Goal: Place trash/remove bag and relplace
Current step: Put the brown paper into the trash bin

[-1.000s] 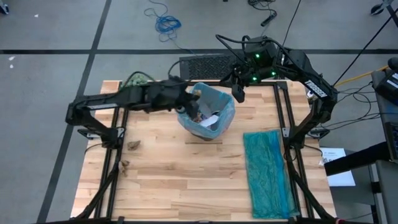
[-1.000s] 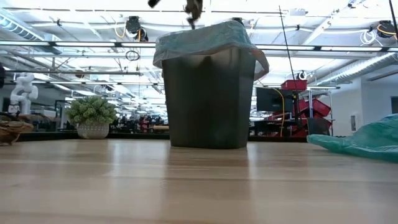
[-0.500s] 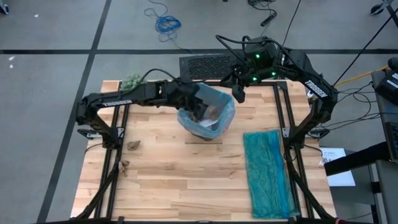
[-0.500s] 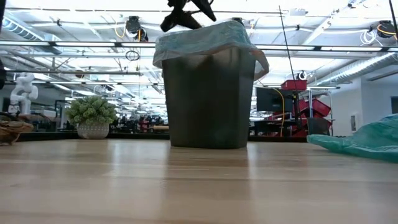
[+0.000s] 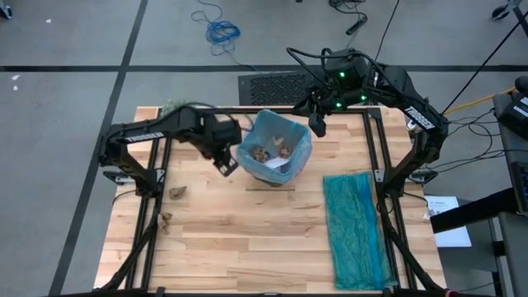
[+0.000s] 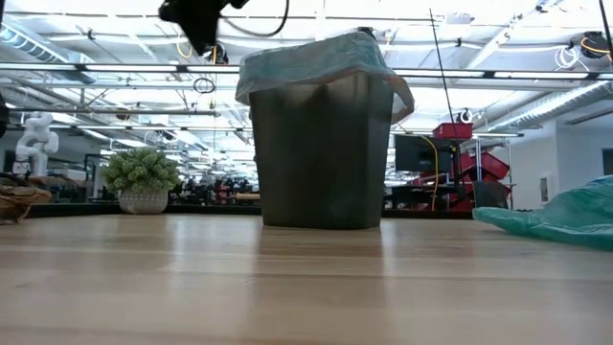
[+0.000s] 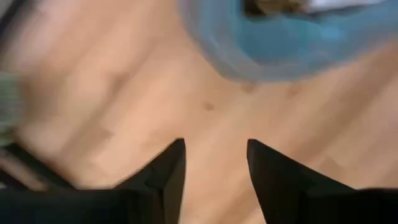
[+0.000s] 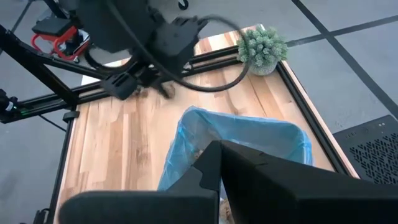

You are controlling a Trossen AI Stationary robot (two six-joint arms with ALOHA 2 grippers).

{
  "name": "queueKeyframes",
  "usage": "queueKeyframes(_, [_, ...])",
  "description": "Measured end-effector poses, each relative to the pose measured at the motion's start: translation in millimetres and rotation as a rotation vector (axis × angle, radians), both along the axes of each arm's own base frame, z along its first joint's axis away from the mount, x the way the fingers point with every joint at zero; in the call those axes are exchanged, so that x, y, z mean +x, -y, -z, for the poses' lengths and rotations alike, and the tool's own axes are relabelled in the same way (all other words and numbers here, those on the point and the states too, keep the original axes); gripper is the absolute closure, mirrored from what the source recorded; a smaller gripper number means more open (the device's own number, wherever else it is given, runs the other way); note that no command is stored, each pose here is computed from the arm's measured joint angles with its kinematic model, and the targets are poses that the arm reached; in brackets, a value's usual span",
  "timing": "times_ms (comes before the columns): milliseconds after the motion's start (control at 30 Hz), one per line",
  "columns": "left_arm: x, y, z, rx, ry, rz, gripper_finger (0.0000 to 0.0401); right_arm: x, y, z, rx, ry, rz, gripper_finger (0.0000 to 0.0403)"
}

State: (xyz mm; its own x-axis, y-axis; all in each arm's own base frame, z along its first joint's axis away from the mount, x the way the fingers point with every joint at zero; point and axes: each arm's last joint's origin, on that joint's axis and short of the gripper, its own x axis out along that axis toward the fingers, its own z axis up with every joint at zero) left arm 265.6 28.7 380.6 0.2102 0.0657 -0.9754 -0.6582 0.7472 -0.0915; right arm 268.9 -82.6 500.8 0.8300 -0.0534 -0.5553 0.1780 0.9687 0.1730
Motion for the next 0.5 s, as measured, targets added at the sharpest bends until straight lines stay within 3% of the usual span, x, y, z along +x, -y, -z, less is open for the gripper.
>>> queueKeyframes(133, [-1, 9, 19, -0.132, -0.080, -0.043, 0.0237, 0, 0, 0, 0.000, 0.000, 0.000, 0.0403])
queueKeyframes(500, [-19, 23, 107, -0.135, -0.446, -0.161, 0.0237, 0, 0, 0, 0.001, -0.001, 0.002, 0.0403])
